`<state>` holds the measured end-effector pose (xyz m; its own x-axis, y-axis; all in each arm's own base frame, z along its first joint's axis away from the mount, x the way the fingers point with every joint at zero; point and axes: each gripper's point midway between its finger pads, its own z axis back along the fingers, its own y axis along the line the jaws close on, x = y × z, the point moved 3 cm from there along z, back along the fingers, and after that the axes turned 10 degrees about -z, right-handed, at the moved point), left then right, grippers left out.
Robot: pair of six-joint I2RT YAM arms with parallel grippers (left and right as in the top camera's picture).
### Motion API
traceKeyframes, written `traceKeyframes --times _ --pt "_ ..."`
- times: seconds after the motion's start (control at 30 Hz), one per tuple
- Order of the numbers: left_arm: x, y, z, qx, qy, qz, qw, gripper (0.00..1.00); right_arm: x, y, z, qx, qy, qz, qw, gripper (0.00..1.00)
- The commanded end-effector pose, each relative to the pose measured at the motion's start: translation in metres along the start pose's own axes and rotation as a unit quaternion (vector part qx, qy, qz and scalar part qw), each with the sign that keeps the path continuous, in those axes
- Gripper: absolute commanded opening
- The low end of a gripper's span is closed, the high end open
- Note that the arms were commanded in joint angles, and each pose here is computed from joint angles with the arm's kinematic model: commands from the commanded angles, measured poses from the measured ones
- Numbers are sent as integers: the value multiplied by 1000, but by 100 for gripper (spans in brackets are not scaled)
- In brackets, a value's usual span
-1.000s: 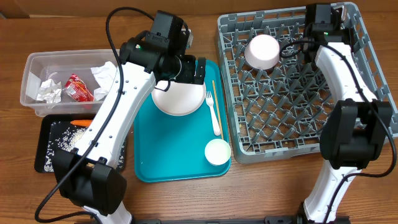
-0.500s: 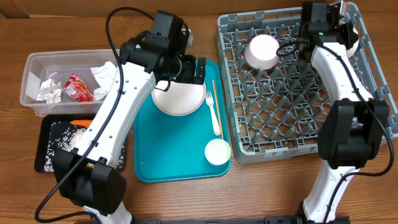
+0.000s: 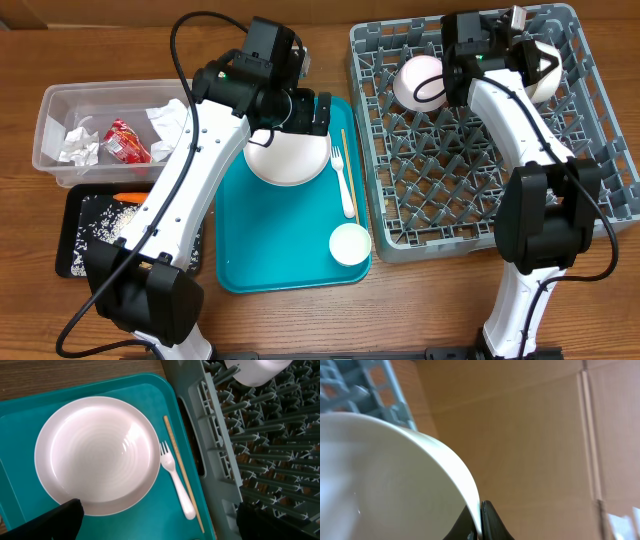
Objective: Sort waste into correct bins and load items into the dishwasher
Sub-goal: 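Lower the white bowl between the rack pegs with the right gripper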
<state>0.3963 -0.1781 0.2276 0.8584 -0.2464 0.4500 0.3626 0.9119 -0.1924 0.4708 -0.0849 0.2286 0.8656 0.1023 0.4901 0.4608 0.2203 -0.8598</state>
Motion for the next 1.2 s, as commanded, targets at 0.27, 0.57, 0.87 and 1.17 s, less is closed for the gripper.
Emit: traceKeyframes --times 0.27,0.57,0.87,1.17 --pt "10 -3 17 3 -27 -11 1000 100 -18 -2 10 -24 2 19 1000 4" --pt "10 -3 17 3 -27 -11 1000 100 -35 3 12 7 22 18 1000 4" --pt "10 -3 17 3 -27 -11 1000 100 -43 -1 14 6 28 53 998 4" --pt "10 -3 17 3 -27 -11 1000 100 -47 -3 12 4 33 69 997 4"
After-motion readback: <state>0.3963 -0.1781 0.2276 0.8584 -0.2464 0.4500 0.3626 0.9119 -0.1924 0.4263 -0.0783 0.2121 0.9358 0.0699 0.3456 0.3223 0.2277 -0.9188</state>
